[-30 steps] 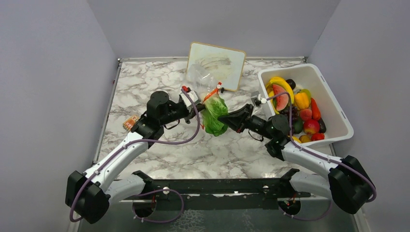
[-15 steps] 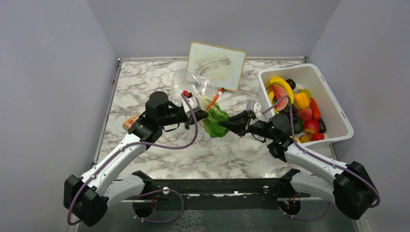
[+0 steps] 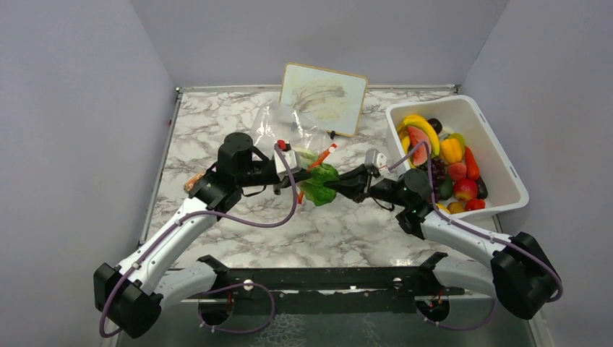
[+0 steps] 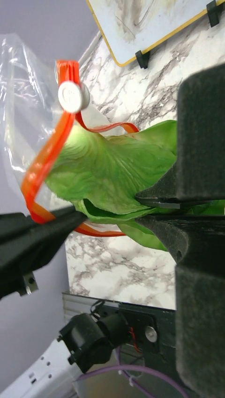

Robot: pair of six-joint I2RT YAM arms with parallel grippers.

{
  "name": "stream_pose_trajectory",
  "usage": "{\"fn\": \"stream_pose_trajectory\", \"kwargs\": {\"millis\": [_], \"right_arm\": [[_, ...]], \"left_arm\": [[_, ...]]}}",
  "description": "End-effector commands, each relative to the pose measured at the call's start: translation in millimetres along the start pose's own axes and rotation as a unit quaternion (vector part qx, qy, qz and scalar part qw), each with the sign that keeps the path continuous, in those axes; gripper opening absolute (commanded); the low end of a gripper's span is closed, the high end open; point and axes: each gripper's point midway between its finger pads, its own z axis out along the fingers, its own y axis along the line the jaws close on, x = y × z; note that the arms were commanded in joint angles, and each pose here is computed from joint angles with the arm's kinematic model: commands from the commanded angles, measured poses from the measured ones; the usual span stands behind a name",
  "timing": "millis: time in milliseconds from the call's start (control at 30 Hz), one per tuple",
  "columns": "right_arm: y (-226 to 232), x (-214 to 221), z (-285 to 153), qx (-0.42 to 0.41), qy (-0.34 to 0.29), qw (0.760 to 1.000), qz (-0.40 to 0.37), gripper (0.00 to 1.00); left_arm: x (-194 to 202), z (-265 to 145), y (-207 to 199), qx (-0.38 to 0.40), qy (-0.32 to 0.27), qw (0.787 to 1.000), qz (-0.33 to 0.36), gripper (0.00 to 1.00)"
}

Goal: Place the food in the zip-top bag and seal the zipper
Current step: Place the fake vegetable in the zipper food storage bag.

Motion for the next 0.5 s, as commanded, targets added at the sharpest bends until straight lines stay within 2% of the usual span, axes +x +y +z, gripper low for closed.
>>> {"fn": "stream_pose_trajectory", "kwargs": {"millis": [0,233,467], "right_arm": [[-22,-53,13,0.049,-0.085,0.995,0.016,0.01],[-45,-64,17,0.111,-0.137,0.975,0.134,0.01],[-32,-40,33,0.058,-0.098,0.982,0.152,0.01]], "left_arm": [[2,6,-16,0.046,-0.016,0.999,0.001,0.00],[-1,10,-19,0.049,-0.028,0.998,-0.004,0.00],[-17,14,-19,0.039,-0.080,0.996,-0.023,0.00]]}}
